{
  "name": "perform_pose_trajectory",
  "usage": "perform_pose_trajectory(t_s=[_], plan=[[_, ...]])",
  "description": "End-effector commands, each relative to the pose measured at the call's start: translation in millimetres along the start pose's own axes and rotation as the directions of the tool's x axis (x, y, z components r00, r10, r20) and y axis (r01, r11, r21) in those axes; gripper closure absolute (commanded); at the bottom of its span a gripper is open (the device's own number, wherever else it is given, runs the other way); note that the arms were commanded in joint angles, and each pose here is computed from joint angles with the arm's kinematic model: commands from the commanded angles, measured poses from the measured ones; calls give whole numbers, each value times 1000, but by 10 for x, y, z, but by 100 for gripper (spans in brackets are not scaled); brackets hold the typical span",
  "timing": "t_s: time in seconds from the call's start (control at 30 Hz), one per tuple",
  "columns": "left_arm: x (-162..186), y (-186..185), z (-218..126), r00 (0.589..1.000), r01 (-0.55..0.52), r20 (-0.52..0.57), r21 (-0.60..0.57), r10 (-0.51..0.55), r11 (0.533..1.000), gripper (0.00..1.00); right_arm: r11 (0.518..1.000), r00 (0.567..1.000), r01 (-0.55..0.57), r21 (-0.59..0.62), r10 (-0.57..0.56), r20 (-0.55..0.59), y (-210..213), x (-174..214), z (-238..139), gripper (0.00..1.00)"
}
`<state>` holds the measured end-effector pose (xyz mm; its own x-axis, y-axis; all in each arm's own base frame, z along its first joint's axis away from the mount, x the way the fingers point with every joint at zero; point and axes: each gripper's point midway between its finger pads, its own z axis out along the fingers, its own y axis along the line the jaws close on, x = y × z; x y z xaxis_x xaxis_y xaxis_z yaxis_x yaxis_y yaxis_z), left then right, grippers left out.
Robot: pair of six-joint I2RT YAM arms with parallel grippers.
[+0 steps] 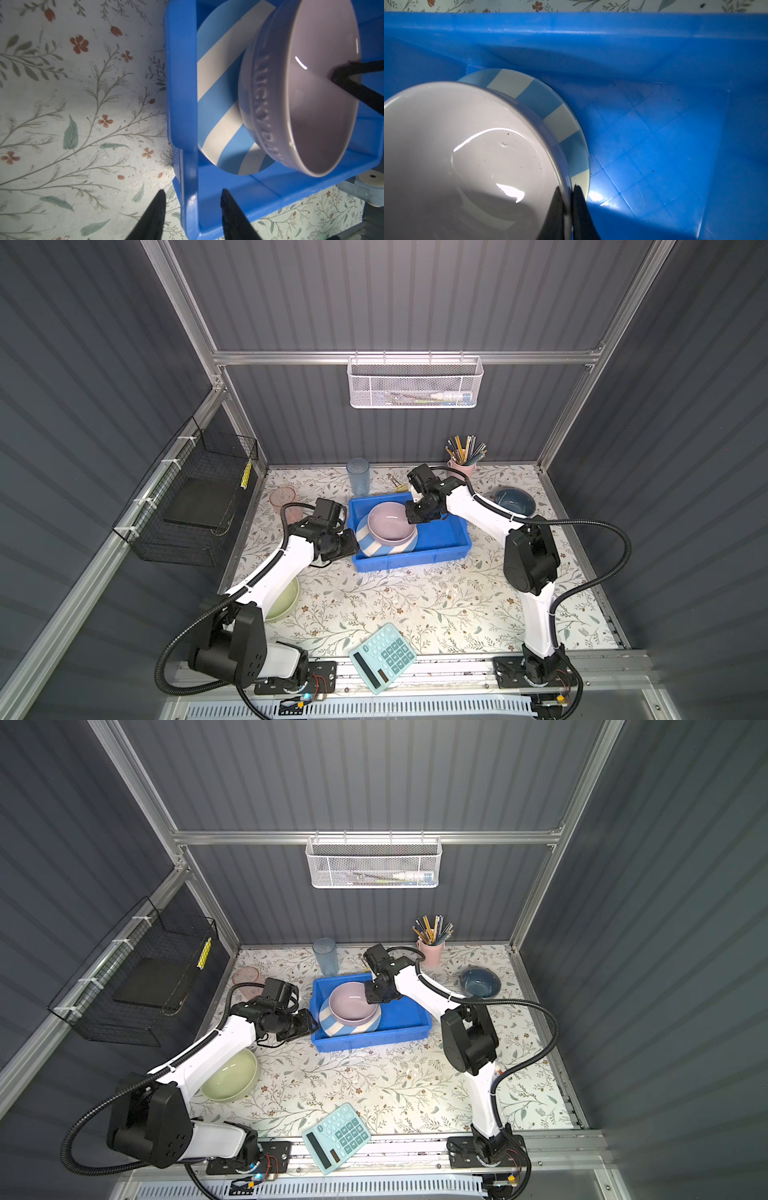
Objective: Place the mixed dishes into the plastic bin
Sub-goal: 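Lower the lilac bowl onto the striped plates while left releases the bin rim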
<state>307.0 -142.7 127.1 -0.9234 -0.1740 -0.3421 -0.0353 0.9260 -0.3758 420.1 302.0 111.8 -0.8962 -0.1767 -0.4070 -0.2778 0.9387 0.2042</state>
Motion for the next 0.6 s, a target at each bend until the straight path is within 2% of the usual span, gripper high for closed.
perform_pose_trajectory(t_s=[0.0,0.17,0.57], plan=[[-11,90,-171,1000,-26,10,-67,27,997,50,998,996,11,-55,-6,90,219,-266,-191,100],[-1,234,-329,999,-35,12,-158,38,987,45,1000,996,30,-5,-30,89,218,-259,-166,100],[48,372,-495,999,-41,21,-219,47,975,38,999,996,43,21,-44,79,238,-222,-120,100]])
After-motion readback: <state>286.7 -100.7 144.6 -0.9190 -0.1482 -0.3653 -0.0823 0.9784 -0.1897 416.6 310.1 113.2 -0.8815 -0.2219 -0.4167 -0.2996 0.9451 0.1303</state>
